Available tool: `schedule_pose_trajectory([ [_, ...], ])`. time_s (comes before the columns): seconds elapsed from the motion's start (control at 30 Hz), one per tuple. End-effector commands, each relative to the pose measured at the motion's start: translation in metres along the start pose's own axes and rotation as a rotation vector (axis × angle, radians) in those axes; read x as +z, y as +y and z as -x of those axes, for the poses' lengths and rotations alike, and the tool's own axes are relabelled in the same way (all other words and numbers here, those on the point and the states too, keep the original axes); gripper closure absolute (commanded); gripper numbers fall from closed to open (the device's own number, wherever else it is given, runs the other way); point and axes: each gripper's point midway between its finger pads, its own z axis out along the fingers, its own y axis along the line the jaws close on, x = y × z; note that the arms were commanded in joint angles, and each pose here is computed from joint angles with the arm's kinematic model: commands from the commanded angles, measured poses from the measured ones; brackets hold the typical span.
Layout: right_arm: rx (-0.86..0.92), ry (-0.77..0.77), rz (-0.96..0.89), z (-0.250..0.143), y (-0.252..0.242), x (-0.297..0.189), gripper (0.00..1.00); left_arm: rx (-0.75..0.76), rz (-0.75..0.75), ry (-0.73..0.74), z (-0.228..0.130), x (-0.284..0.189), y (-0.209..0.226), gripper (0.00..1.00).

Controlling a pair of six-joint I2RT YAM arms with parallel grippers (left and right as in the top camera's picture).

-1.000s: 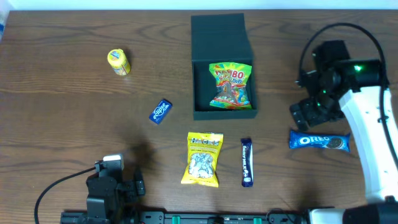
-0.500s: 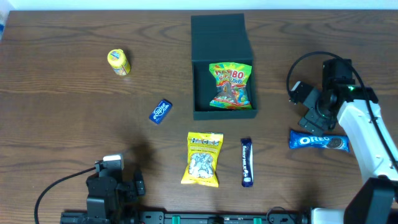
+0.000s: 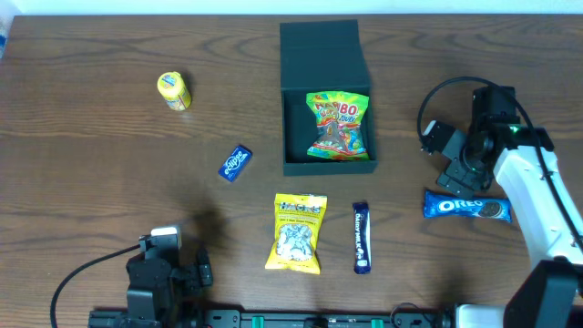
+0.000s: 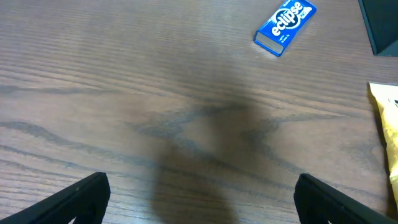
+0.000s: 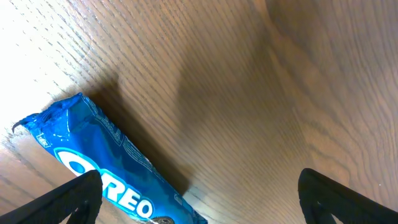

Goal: Pack container
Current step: 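Move the right gripper back to the blue Oreo pack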

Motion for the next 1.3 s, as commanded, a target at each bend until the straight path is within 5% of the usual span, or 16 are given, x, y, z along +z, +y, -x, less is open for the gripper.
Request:
schedule_pose_trajectory([
  [0.0, -0.004, -0.013, 0.005, 0.000, 0.001, -0.001, 0.01, -0.015, 0.018, 0.065, -0.019, 0.006, 0.003, 0.04],
  [1.27, -0.008, -0.029, 0.036, -0.003, 0.014, -0.015, 0.01, -0.015, 0.018, 0.065, -0.019, 0.006, 0.003, 0.04],
])
